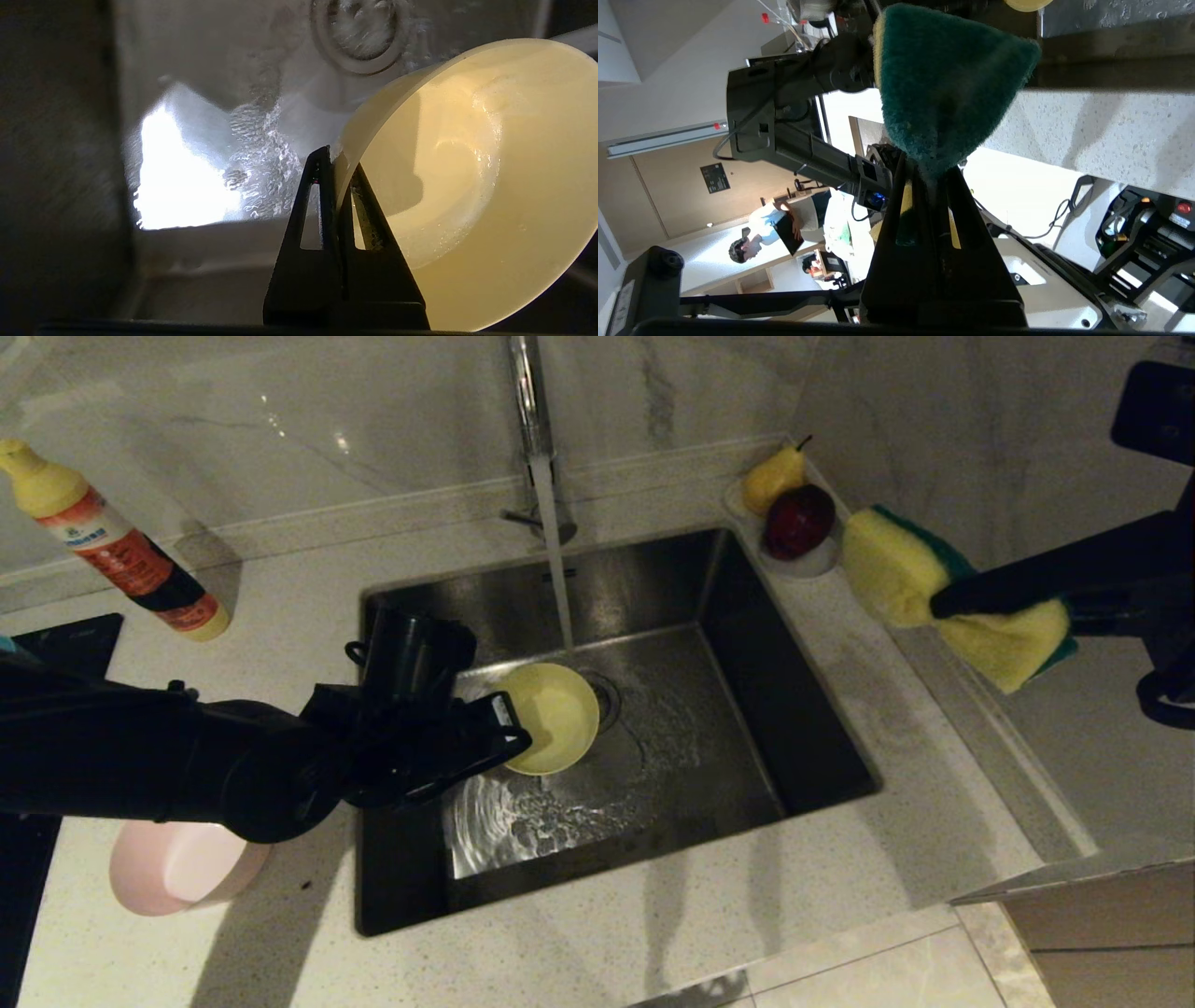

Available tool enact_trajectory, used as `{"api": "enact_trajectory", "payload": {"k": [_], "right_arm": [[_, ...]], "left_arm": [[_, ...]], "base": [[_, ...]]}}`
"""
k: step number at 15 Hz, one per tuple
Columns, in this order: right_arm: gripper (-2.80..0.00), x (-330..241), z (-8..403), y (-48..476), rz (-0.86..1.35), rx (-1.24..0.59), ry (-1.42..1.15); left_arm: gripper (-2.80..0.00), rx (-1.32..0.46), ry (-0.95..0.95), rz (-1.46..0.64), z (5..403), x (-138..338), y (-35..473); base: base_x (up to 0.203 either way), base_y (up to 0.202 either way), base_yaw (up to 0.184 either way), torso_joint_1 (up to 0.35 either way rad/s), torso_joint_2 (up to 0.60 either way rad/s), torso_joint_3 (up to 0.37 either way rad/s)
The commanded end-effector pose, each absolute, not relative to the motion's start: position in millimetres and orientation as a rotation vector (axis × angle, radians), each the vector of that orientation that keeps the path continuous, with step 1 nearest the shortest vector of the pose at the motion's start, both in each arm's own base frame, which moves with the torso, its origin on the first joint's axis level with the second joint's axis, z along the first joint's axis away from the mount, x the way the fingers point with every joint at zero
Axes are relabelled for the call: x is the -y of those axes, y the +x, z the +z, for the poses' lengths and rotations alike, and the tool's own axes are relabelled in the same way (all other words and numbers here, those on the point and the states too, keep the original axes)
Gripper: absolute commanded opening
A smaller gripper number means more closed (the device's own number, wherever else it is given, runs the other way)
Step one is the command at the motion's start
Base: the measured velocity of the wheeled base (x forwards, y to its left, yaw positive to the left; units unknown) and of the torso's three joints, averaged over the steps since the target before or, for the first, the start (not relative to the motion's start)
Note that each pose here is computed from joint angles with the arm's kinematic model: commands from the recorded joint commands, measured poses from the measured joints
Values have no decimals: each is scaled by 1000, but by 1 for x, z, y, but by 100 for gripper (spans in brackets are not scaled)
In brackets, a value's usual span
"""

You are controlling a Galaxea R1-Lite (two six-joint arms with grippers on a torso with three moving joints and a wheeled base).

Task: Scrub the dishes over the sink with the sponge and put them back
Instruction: Rinse the bowl

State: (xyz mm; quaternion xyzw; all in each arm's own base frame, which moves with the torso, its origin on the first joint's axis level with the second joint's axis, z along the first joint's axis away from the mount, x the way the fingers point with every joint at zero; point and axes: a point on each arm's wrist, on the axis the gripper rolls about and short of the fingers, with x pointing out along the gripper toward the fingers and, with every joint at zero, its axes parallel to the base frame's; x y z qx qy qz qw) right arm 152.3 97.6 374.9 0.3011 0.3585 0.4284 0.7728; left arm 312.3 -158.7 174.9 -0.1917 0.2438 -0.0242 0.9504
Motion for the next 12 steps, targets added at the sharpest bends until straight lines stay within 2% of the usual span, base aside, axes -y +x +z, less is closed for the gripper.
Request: {"api": "enact_trajectory", "payload": {"k": [1, 12], "right_arm": [[-280, -97, 372, 151, 926, -792, 655], [-280, -97, 361, 151, 928, -782, 657]], "left_arm": [[-280, -483, -402, -52, 176, 164, 323], [-280, -443, -431, -65, 180, 179, 349]], "base": [[0, 0, 0, 0, 0, 0], [0, 0, 0, 0, 0, 0]]}}
